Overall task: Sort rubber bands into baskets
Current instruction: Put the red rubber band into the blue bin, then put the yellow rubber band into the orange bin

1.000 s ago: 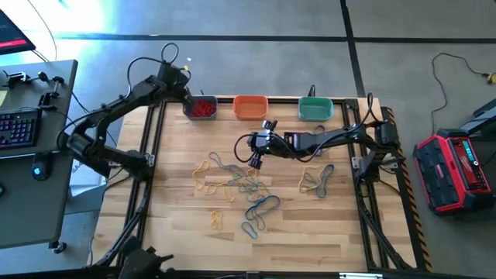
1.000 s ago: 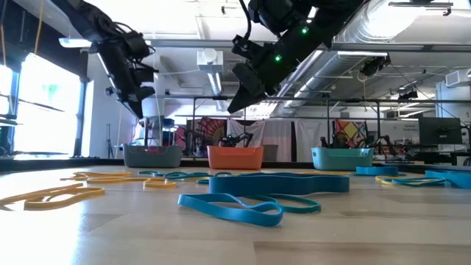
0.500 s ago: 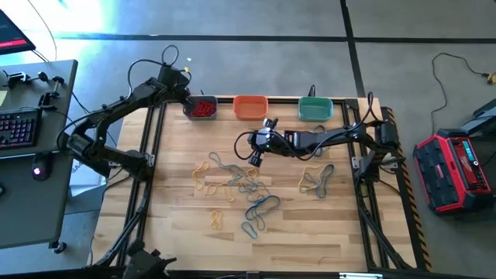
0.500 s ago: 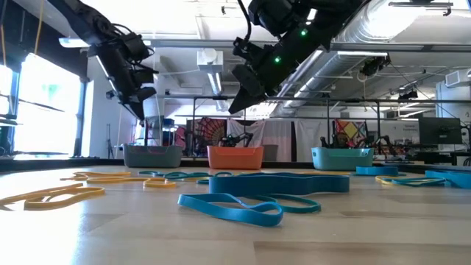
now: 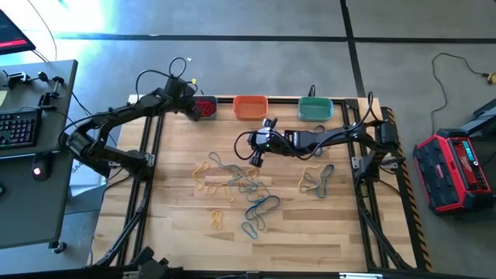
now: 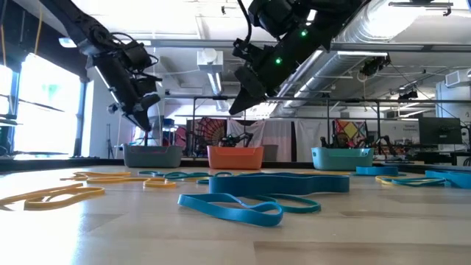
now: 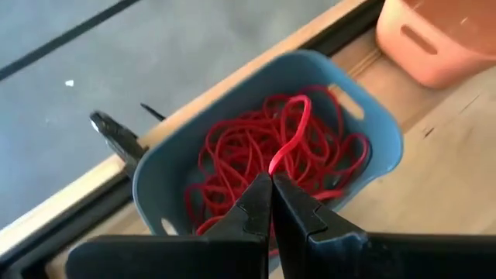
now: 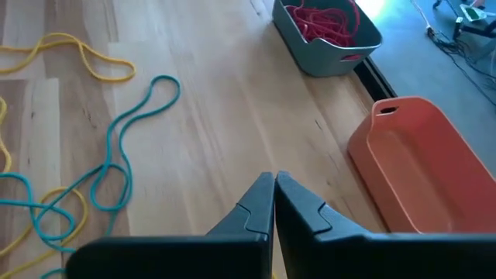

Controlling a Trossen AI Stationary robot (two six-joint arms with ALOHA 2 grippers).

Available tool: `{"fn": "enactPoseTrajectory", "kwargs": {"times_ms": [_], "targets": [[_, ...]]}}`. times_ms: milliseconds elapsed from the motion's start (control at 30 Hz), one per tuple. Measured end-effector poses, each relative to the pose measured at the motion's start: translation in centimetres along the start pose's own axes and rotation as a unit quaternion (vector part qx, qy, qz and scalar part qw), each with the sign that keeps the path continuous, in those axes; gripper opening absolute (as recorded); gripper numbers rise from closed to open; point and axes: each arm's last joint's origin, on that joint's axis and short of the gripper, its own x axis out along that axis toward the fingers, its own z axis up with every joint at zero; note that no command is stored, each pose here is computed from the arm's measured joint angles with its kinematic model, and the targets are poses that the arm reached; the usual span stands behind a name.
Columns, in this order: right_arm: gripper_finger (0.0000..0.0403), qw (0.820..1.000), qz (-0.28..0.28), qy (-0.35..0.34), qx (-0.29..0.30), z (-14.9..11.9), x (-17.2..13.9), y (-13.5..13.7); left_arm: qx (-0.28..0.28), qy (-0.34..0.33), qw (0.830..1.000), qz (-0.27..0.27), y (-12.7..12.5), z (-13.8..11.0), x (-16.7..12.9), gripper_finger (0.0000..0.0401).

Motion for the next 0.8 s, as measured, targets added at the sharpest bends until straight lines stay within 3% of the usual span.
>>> {"fn": "enactPoseTrajectory", "kwargs": {"times_ms": [400, 700, 800], "targets": [[0.0002, 1.0, 0.008, 0.005, 0.022, -0.1, 0.0, 0.1, 0.005, 0.005, 1.0, -0.001, 0.0, -0.2, 0.1, 0.0006], [0.0005, 0.998, 0.007, 0.007, 0.068, -0.2, 0.2, -0.6, 0.028, -0.032, 0.999, -0.011, -0.5, 0.5, 0.0, 0.0073], [0.0015, 0.998, 0.007, 0.007, 0.056, -0.2, 0.2, -0.6, 0.036, -0.048, 0.998, -0.031, -0.8, 0.8, 0.0, 0.0089]]}}
